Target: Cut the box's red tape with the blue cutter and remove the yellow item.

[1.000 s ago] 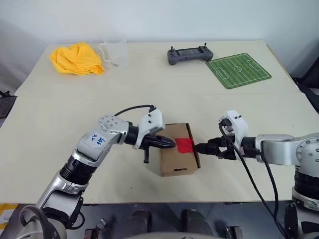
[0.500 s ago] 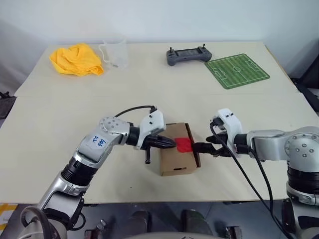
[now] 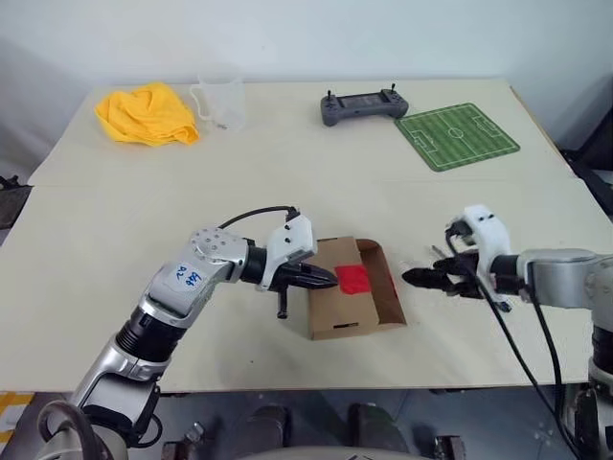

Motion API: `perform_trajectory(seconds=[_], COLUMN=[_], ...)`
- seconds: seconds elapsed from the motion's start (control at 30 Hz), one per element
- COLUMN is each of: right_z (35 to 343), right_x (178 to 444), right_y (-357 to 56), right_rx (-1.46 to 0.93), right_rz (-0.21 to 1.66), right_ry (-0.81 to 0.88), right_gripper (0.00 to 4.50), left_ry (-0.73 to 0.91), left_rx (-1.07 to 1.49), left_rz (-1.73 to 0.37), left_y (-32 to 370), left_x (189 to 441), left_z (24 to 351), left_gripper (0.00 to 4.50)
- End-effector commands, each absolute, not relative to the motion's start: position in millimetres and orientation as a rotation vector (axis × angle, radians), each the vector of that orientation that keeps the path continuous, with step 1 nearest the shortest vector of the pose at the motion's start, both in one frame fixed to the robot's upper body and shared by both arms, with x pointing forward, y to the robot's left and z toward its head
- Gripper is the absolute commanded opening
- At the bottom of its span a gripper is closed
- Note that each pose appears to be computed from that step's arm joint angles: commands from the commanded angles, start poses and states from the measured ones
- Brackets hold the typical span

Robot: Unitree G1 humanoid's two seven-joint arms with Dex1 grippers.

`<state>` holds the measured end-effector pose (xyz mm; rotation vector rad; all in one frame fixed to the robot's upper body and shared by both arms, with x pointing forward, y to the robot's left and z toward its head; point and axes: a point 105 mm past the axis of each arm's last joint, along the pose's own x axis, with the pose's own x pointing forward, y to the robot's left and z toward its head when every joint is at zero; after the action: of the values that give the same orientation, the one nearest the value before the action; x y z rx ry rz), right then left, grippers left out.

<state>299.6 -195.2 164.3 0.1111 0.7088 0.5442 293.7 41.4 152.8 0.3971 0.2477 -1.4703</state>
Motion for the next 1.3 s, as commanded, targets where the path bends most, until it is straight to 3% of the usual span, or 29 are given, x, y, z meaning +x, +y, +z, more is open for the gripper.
perform_trajectory(seconds=[0.03, 0.17, 0.53, 0.63, 0.77, 1.17, 1.3], right_z=[171, 150, 128, 126, 125, 117, 113], right_x=[303, 306, 300, 298, 296, 296, 295], right_y=[-194, -188, -158, -151, -147, -125, -122], right_rx=[0.313, 0.434, 0.423, 0.406, 0.394, 0.378, 0.381], right_rz=[0.625, 0.64, 0.736, 0.761, 0.782, 0.843, 0.851], right_ry=[0.704, 0.794, 0.906, 0.919, 0.931, 0.96, 0.976], right_gripper=[4.48, 4.48, 4.48, 3.91, 2.71, 2.71, 1.77], left_ry=[0.311, 0.311, 0.31, 0.31, 0.309, 0.305, 0.302], left_rx=[0.409, 0.418, 0.429, 0.43, 0.432, 0.429, 0.428], left_rz=[-1.471, -1.476, -1.466, -1.465, -1.462, -1.471, -1.472], left_y=[42, 43, 46, 46, 46, 43, 42], left_x=[293, 293, 294, 294, 294, 292, 292], left_z=[139, 139, 141, 141, 142, 143, 143], left_gripper=[0.0, 0.0, 0.0, 0.0, 0.0, 0.0, 0.0])
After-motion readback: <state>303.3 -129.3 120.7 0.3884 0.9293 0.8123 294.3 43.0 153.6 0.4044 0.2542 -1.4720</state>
